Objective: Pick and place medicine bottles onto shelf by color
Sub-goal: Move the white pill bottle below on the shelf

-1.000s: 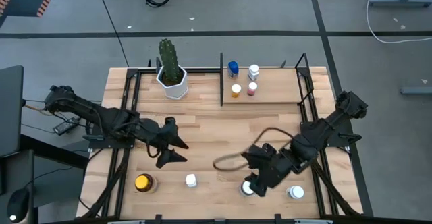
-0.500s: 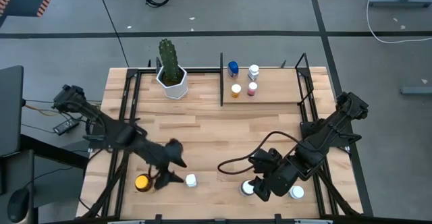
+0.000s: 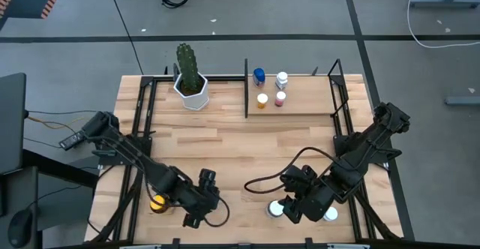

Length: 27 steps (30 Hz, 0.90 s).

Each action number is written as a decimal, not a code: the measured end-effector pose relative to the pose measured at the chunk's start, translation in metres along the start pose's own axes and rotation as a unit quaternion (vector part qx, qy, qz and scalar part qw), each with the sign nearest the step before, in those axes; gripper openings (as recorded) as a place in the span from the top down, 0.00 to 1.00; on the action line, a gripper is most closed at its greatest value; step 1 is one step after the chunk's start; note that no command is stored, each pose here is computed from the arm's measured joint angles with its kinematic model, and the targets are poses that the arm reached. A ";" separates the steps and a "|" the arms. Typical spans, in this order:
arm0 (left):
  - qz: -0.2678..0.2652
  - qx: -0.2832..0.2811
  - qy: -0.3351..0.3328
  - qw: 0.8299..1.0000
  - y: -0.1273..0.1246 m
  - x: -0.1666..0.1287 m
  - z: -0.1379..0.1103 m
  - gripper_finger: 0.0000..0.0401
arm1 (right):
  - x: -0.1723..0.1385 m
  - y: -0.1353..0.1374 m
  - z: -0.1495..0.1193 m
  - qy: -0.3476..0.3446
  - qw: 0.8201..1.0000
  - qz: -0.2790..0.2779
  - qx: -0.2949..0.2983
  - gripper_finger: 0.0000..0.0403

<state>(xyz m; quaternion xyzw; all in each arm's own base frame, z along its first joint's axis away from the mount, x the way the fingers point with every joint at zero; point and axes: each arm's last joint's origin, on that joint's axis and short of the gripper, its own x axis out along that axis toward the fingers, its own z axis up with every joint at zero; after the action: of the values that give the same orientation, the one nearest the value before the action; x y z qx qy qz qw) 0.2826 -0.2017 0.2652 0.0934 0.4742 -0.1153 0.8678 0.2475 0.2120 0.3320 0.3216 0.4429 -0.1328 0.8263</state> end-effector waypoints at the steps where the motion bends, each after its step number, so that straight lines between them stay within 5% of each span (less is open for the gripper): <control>1: 0.002 0.008 0.006 1.000 -0.001 0.004 -0.001 0.26 | -0.001 0.000 -0.002 0.001 1.000 0.001 0.004 0.38; 14: 0.012 0.007 0.086 0.996 -0.004 0.044 -0.012 0.26 | -0.007 0.004 -0.018 -0.019 0.999 0.007 0.042 0.38; 27: 0.005 -0.041 0.114 0.993 0.023 0.055 -0.010 0.26 | -0.007 0.005 -0.018 -0.020 0.999 0.009 0.048 0.38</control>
<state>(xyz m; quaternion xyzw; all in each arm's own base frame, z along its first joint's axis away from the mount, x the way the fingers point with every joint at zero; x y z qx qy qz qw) 0.3101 -0.1828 0.2151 0.0725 0.5742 -0.0796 0.8116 0.2344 0.2265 0.3328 0.3623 0.4169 -0.1528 0.8195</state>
